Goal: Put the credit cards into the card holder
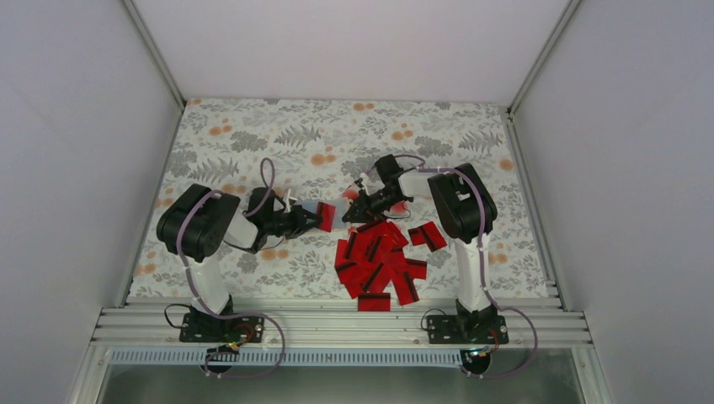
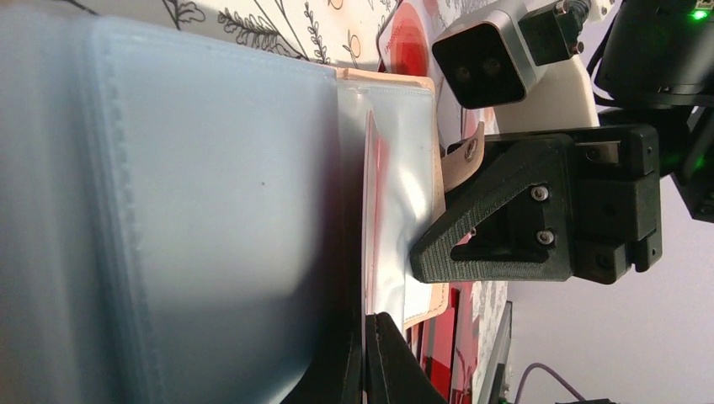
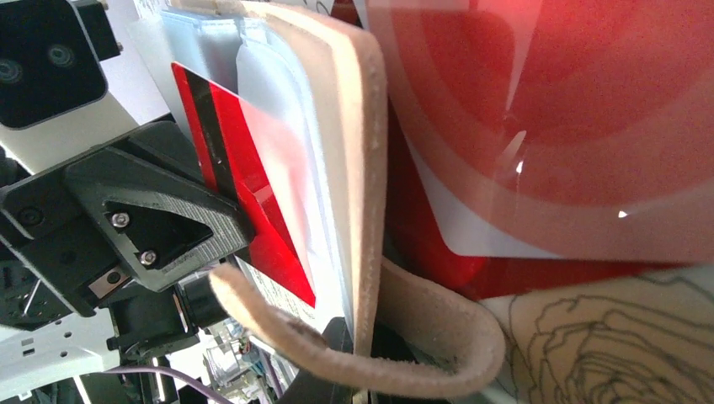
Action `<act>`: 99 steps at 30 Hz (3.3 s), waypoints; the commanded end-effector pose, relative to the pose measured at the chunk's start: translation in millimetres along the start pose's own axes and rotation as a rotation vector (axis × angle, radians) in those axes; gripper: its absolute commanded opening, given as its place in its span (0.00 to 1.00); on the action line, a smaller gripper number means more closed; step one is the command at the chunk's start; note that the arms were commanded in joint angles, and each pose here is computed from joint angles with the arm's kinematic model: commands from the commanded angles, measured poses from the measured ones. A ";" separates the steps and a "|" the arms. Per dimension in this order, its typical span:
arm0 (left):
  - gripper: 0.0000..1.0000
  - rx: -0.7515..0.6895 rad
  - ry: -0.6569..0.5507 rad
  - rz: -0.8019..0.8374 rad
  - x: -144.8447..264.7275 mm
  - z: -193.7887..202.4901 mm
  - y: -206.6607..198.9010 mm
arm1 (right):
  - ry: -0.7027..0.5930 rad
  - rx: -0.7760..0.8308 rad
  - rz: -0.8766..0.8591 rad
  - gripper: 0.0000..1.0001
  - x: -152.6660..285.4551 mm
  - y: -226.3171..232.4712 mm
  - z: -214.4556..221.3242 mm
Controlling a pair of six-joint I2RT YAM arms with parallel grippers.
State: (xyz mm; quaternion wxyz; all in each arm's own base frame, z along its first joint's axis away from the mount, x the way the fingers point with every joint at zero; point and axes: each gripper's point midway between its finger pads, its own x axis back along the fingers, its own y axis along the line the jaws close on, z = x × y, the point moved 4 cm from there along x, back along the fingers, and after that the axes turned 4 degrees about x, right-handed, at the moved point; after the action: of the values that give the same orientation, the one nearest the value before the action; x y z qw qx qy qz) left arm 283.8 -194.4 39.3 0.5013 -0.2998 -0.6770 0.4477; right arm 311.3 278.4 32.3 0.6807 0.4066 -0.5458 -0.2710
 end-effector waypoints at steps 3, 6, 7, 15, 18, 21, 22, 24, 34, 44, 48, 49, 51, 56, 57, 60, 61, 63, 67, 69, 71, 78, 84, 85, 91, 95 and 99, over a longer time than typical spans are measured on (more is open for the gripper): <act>0.02 0.046 -0.008 0.019 -4.1 0.6 14.7 | 0.055 -0.219 0.250 0.04 -28.9 -81.1 30.8; 0.02 0.045 -0.025 0.039 -5.6 -4.4 13.3 | 0.056 -0.221 0.249 0.04 -28.5 -80.6 30.9; 0.02 0.041 -0.032 0.044 -5.7 -6.4 12.0 | 0.057 -0.221 0.250 0.04 -28.8 -80.9 30.9; 0.02 0.018 -0.064 0.028 -3.3 -15.2 9.5 | 0.060 -0.224 0.255 0.04 -29.0 -81.9 31.7; 0.02 0.012 -0.070 0.014 -2.7 -15.3 12.2 | 0.058 -0.224 0.253 0.04 -29.2 -81.3 30.2; 0.02 -0.004 -0.076 -0.010 -2.9 -17.0 14.8 | 0.060 -0.227 0.246 0.04 -29.6 -81.0 30.0; 0.02 -0.012 -0.082 -0.020 -2.8 -18.0 15.5 | 0.060 -0.226 0.244 0.04 -29.5 -80.7 29.9; 0.02 -0.026 -0.096 -0.029 -1.9 -21.0 14.7 | 0.064 -0.228 0.242 0.04 -30.3 -81.2 30.8; 0.02 -0.086 -0.136 -0.062 -1.6 -31.6 11.0 | 0.070 -0.220 0.236 0.04 -31.2 -78.8 29.0; 0.02 -0.125 -0.171 -0.070 0.3 -38.4 0.5 | 0.079 -0.223 0.235 0.04 -34.1 -78.9 29.3; 0.02 -0.115 -0.169 -0.056 -3.2 -38.3 1.2 | 0.082 -0.221 0.231 0.04 -36.1 -77.8 28.1; 0.03 -0.115 -0.172 -0.055 -3.3 -38.3 0.9 | 0.081 -0.220 0.231 0.04 -36.1 -77.4 27.6; 0.02 -0.118 -0.175 -0.059 -3.7 -39.9 0.3 | 0.084 -0.219 0.231 0.04 -37.0 -77.1 27.7; 0.02 -0.159 -0.204 -0.124 -0.1 -46.4 -3.5 | 0.090 -0.222 0.235 0.04 -37.9 -78.1 29.6; 0.03 -0.180 -0.210 -0.143 0.4 -48.2 -7.0 | 0.091 -0.221 0.236 0.04 -38.0 -78.2 29.9; 0.02 -0.218 -0.238 -0.189 3.8 -52.0 -16.9 | 0.094 -0.221 0.236 0.04 -38.6 -78.4 30.7; 0.02 -0.229 -0.246 -0.192 4.9 -52.4 -19.7 | 0.094 -0.221 0.236 0.04 -38.4 -78.5 30.6; 0.02 -0.246 -0.250 -0.197 4.9 -51.6 -21.6 | 0.095 -0.219 0.236 0.04 -39.0 -78.1 30.5; 0.02 -0.264 -0.208 -0.212 -5.9 -46.8 -15.8 | 0.099 -0.219 0.234 0.04 -40.5 -77.3 30.3; 0.02 -0.255 -0.189 -0.209 -9.5 -42.9 -11.6 | 0.101 -0.219 0.233 0.04 -41.5 -76.7 30.4; 0.02 -0.234 -0.178 -0.200 -10.8 -40.3 -9.5 | 0.099 -0.219 0.234 0.04 -41.4 -76.9 29.8; 0.02 -0.140 -0.109 -0.088 -18.1 -28.5 -8.0 | 0.096 -0.210 0.205 0.04 -43.9 -73.1 26.3; 0.02 -0.107 -0.081 -0.076 -17.8 -27.4 -7.1 | 0.093 -0.185 0.191 0.04 -43.4 -68.0 22.3; 0.03 -0.112 -0.075 -0.086 -17.9 -27.7 -7.0 | 0.093 -0.180 0.193 0.04 -42.9 -67.0 21.3; 0.11 -0.136 -0.040 -0.221 -17.0 -31.7 0.7 | 0.079 -0.136 0.230 0.12 -35.0 -59.4 12.5; 0.18 -0.140 -0.015 -0.270 -14.9 -30.0 4.2 | 0.064 -0.109 0.253 0.25 -28.1 -52.0 6.9; 0.24 -0.150 0.008 -0.314 -12.7 -30.0 4.6 | 0.040 -0.087 0.291 0.36 -18.3 -45.0 1.6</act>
State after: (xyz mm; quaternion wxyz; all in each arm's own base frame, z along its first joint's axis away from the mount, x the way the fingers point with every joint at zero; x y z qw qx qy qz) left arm 327.1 -202.6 46.9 0.5034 -0.2625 -0.7453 0.3497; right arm 325.8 297.0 42.5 0.6753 0.4241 -0.5423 -0.2646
